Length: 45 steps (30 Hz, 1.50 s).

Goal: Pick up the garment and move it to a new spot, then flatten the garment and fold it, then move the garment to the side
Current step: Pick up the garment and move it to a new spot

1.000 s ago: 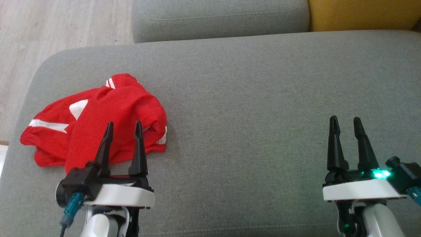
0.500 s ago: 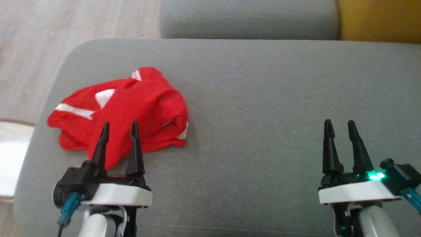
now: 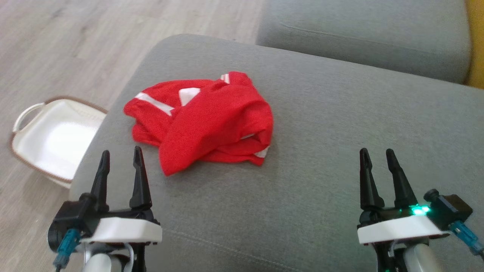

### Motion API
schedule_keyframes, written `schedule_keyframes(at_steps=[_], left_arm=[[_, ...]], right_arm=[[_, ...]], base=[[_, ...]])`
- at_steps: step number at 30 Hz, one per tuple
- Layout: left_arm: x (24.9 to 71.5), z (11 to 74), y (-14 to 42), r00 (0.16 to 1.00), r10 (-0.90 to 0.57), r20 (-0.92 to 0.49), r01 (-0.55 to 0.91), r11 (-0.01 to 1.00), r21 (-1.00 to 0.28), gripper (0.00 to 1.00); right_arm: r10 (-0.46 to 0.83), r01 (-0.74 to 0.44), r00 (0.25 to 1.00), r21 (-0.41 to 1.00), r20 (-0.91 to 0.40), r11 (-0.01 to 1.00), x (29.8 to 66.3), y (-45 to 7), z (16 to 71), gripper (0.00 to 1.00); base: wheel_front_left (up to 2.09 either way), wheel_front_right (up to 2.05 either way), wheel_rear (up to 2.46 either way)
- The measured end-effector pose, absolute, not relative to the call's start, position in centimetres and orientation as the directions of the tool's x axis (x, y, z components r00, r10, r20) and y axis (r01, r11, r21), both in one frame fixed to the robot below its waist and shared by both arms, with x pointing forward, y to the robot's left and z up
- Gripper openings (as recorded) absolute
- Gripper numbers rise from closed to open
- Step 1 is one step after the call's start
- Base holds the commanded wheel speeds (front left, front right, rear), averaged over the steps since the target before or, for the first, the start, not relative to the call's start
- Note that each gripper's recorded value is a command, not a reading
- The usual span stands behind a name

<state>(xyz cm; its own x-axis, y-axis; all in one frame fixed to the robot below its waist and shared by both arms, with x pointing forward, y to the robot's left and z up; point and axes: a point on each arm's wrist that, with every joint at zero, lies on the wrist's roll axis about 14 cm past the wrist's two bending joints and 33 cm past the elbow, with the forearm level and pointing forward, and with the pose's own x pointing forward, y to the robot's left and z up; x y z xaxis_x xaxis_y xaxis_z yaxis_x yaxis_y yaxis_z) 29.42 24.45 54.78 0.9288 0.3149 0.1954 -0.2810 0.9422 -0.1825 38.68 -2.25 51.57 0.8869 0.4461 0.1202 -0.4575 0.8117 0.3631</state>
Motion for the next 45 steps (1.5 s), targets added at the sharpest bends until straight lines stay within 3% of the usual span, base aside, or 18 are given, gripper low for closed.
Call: schedule_keyframes(at_steps=[16, 21, 24, 31, 38, 45], left_arm=[[27.5, 54.2, 27.7, 0.892, 0.418, 0.173, -0.384, 0.901, -0.200, 1.00], [29.6, 52.6, 26.7, 0.932, 0.341, 0.124, -0.317, 0.931, -0.181, 1.00], [33.5, 51.9, 25.4, 0.969, 0.226, 0.103, -0.210, 0.967, -0.147, 1.00], [41.8, 49.4, 22.1, 0.994, -0.013, -0.108, 0.007, 0.998, -0.058, 1.00], [47.6, 45.7, 18.7, 0.922, -0.150, -0.358, 0.131, 0.988, -0.077, 1.00], [49.0, 41.1, 18.3, 0.822, -0.182, -0.539, 0.191, 0.981, -0.040, 1.00]], right_arm=[[0.497, -0.493, 0.862, 0.379, 0.095, 0.783, 38.9, -0.2, 50.6, 1.00], [0.459, -0.448, 0.886, 0.385, 0.070, 0.807, 39.8, -1.6, 49.5, 1.00], [0.411, -0.406, 0.909, 0.370, 0.070, 0.836, 41.6, -3.2, 49.2, 1.00], [0.309, -0.308, 0.949, 0.357, 0.058, 0.882, 44.6, -6.6, 48.0, 1.00], [0.254, -0.247, 0.967, 0.353, 0.028, 0.902, 46.4, -8.6, 46.1, 1.00], [0.204, -0.192, 0.979, 0.348, 0.002, 0.918, 46.9, -10.6, 44.9, 1.00]], base=[[0.00, 0.00, 0.00], [0.00, 0.00, 0.00], [0.00, 0.00, 0.00], [0.00, 0.00, 0.00], [0.00, 0.00, 0.00], [0.00, 0.00, 0.00]])
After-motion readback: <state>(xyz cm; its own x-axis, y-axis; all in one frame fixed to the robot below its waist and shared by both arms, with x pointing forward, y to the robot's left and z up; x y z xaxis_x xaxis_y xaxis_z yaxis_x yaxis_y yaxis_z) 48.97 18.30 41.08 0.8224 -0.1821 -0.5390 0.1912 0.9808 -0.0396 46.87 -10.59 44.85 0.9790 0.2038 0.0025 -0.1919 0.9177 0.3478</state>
